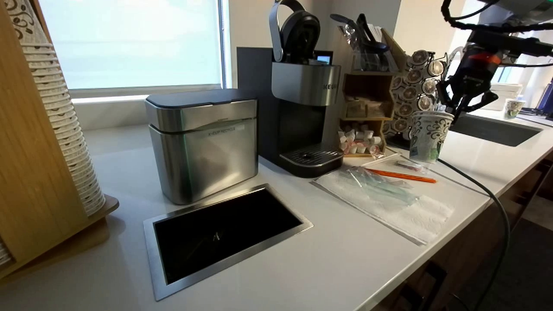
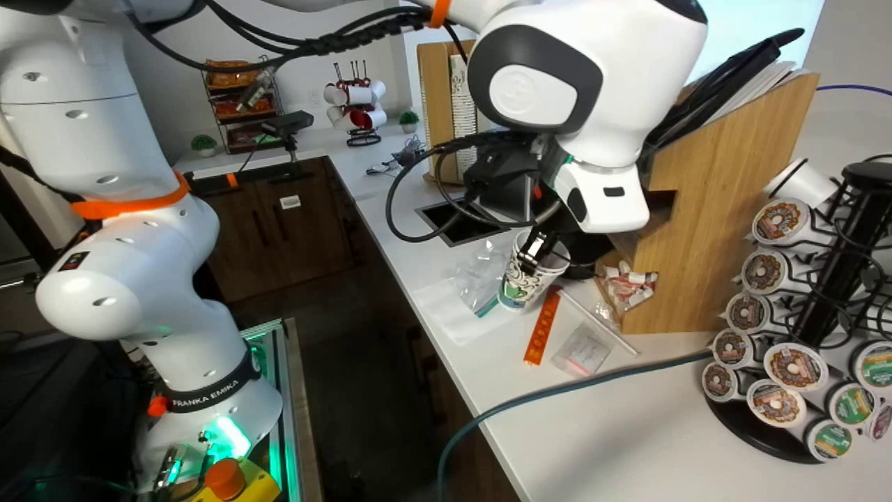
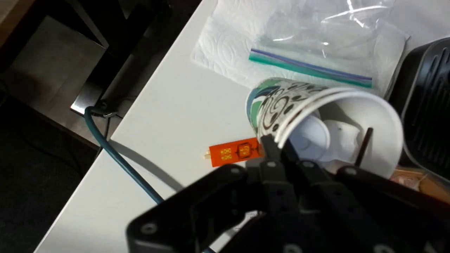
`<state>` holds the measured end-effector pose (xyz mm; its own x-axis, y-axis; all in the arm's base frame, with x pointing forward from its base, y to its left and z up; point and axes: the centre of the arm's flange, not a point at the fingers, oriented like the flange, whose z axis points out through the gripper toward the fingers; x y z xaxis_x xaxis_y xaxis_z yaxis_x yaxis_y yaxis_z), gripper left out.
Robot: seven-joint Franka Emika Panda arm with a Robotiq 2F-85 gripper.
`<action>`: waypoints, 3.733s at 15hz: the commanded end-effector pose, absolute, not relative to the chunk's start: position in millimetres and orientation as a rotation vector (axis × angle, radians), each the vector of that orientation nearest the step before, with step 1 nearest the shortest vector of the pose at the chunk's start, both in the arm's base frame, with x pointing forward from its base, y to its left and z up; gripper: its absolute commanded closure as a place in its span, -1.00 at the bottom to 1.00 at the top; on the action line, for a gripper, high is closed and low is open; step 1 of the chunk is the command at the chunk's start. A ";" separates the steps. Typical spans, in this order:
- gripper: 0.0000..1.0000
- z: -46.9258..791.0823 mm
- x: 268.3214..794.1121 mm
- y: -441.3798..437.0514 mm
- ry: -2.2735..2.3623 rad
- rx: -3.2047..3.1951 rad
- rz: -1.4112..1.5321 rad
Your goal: Move the cup to the left and put the straw in the cup
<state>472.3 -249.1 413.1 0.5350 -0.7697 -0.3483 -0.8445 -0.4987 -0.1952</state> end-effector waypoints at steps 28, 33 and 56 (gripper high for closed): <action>0.97 477.1 455.0 67.8 0.328 -3.033 -0.409; 0.97 464.1 472.8 96.6 0.161 -2.984 -0.067; 0.97 369.4 539.1 60.2 0.151 -2.954 -0.043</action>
<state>536.9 58.2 377.0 0.9947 -0.1018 -0.0152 -0.1027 -0.9728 -0.2078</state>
